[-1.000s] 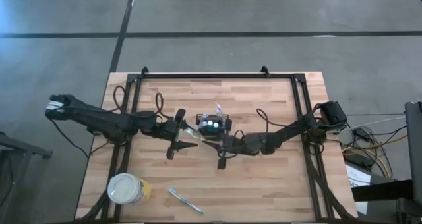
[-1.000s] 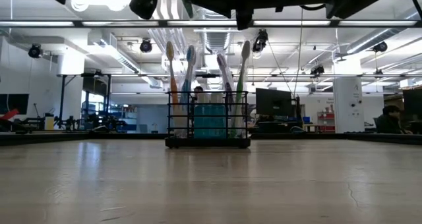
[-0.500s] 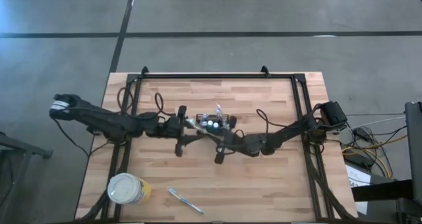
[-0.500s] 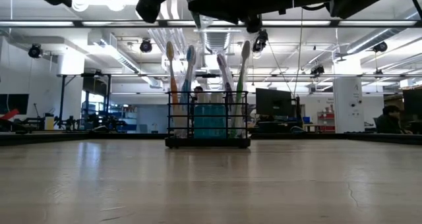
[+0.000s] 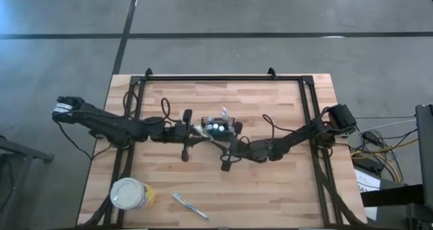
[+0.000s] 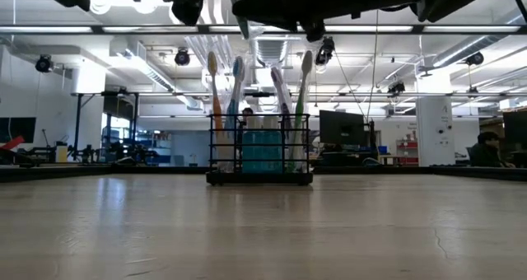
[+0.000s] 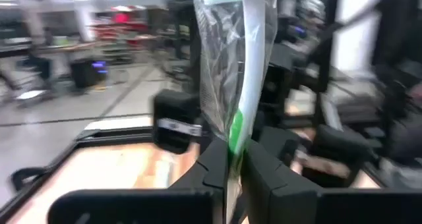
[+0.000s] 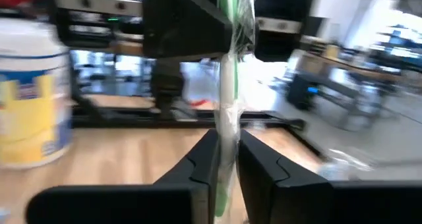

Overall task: Pick & Place toothbrushing station
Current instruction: Put the green toothbrush into the black wire organizer

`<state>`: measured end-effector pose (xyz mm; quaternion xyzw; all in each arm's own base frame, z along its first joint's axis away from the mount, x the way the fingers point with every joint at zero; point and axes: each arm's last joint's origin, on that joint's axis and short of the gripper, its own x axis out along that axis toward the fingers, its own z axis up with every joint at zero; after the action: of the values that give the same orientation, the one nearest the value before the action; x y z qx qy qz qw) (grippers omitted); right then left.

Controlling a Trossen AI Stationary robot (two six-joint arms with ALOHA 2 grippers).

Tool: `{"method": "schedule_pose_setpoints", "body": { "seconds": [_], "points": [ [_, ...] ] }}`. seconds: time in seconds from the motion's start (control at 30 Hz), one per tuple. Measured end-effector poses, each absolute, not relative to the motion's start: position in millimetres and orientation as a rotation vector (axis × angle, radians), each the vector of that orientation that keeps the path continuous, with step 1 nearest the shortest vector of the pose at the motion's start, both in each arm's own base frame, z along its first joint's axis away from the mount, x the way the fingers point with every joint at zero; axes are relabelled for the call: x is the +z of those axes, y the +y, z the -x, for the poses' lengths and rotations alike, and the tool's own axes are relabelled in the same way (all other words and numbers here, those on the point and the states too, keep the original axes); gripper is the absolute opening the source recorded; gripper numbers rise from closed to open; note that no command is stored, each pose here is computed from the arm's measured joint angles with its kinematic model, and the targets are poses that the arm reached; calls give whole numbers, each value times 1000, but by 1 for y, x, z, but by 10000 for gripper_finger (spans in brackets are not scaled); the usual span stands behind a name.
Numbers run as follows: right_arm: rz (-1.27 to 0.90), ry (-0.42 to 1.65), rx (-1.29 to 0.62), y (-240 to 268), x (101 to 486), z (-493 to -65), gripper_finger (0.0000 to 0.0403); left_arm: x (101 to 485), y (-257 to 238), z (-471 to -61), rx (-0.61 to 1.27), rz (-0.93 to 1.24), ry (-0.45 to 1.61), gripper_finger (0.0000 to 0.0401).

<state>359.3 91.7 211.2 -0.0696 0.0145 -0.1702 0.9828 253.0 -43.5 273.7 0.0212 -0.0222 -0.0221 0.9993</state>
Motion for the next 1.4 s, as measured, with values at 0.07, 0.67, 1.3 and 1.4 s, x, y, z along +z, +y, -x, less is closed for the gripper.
{"method": "schedule_pose_setpoints", "body": {
  "seconds": [0.07,0.67,1.3,1.4],
  "points": [
    [139,28,-267,94,211,-360,59,274,-45,-250,-121,-74,-23,22],
    [23,-206,223,99,253,-356,180,272,-56,-232,-622,-84,126,22],
    [-41,-29,329,93,276,-381,229,268,-55,-274,-582,-101,208,22],
    [-50,-13,328,92,271,-379,233,275,-55,-276,-582,-111,196,22]
  ]
}}
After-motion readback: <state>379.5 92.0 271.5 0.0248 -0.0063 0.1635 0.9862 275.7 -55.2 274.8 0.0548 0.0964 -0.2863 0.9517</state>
